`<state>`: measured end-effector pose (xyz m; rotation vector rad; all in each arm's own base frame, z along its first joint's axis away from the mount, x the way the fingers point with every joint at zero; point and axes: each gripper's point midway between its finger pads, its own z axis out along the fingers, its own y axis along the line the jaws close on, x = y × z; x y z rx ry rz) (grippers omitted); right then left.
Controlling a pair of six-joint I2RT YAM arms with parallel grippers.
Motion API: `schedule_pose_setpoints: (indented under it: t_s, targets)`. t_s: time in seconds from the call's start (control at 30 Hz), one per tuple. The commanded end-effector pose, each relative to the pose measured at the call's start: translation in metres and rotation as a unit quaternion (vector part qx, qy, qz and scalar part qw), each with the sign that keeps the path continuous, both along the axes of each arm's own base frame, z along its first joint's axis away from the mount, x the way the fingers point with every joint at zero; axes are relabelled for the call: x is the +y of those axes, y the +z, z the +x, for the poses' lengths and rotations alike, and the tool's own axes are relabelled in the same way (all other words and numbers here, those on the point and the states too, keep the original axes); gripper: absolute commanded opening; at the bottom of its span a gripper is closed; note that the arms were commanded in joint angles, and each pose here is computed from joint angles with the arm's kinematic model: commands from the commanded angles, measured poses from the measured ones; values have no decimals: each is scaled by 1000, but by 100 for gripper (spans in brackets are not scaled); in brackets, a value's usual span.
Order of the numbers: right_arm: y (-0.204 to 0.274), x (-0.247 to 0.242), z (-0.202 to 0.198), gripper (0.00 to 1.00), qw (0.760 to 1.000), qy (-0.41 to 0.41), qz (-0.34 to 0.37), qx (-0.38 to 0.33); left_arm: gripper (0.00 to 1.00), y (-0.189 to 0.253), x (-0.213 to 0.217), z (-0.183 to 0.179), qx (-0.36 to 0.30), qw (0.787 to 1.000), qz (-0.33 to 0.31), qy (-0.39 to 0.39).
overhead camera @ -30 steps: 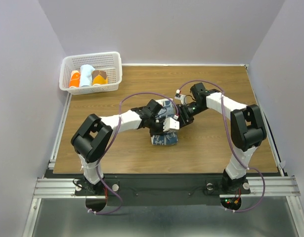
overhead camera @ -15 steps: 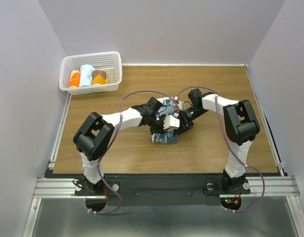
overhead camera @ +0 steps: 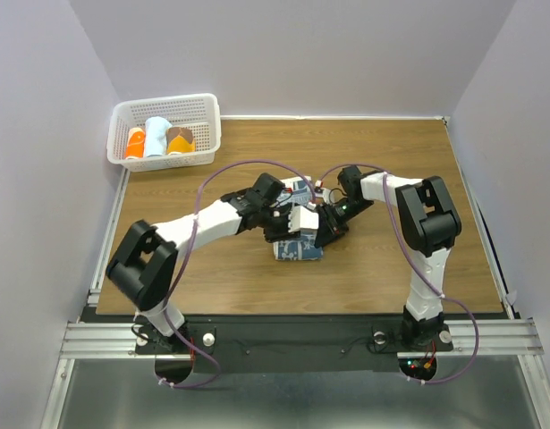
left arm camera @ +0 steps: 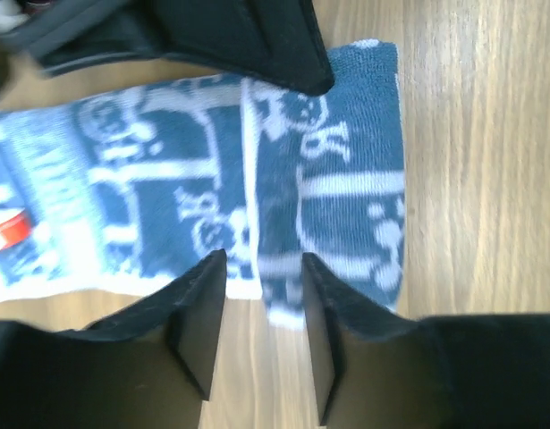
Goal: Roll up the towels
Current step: Roll the towel
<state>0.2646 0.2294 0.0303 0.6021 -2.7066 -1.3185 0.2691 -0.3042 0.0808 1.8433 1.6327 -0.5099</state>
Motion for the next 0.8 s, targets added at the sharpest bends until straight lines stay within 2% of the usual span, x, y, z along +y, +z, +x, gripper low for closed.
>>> schedule_pose_setpoints:
  t_s: [0.0,0.1,0.2,0.33,0.37,0.4,0.5,0.63,0.73,0.77]
  targets:
    - [-19,-2,6,27,999,1,-29,-16,55,33,11,-8,-76,997,-15,9]
    - [-21,-2,5,27,1000,0,-27,-8,58,30,8,-16,-113,994,-3,5]
    - [-21,-1,5,27,1000,-3,-27,-3,58,11,2,-34,-126,992,16,4]
    - [-22,-1,5,27,1000,-3,-28,-2,59,-6,-4,-40,-148,988,31,8]
    - [-22,-1,4,27,1000,-3,-29,-2,96,-11,-6,-45,-148,988,39,3]
    - [-24,-2,4,27,1000,-3,-30,-1,99,-13,-10,-42,-159,987,35,10]
    - [-25,-3,2,27,999,-1,-32,-1,99,-15,-17,-39,-183,983,24,15]
    - [-27,-3,1,28,999,-1,-34,3,99,-31,-12,-38,-210,977,48,8]
    - [-28,-3,2,27,999,-2,-33,5,88,-46,-6,-35,-219,973,69,6]
    - [-29,-2,1,27,999,-1,-32,9,77,-49,-5,-35,-221,973,73,4]
